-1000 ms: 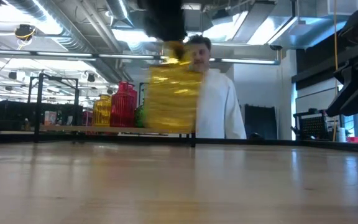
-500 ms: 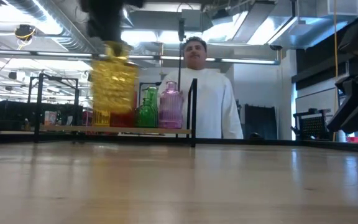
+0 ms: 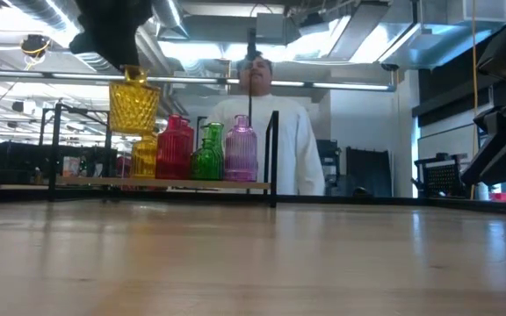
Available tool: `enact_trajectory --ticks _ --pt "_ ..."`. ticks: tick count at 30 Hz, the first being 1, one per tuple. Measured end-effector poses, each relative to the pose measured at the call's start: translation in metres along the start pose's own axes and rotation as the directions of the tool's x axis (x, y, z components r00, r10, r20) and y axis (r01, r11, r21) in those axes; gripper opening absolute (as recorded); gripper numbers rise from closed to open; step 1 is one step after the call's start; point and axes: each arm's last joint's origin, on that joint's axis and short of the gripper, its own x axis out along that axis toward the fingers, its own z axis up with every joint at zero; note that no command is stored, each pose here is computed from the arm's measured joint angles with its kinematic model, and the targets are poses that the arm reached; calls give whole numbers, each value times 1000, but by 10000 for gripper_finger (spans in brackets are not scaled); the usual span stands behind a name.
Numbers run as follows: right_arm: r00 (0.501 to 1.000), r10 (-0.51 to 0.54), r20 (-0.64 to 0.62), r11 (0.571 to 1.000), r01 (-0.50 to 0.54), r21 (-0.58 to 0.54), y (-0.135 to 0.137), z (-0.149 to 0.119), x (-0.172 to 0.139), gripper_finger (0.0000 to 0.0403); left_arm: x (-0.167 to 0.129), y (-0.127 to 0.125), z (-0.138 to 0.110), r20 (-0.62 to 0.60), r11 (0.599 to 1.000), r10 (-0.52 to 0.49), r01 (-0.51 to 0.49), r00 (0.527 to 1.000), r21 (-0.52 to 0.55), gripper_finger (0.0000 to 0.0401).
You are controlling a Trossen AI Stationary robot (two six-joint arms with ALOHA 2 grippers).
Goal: Sort vases onto shelf
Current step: Put the yellow vase on the shelf aligned with the other yellow vase
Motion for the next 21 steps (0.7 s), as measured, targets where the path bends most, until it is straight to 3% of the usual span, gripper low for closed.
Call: enact_trajectory --ticks 9,16,21 --pt "1000 1 2 1000 -1 1 0 0 0 143 10 41 26 17 983 149 -146 989 -109 51" --pt "1000 -3 -1 1000 3 -13 0 0 0 143 20 58 38 8 979 143 -140 990 -146 51" --pt "1000 -3 -1 1000 3 -13 0 0 0 143 48 71 30 -25 979 108 -110 994 -170 50"
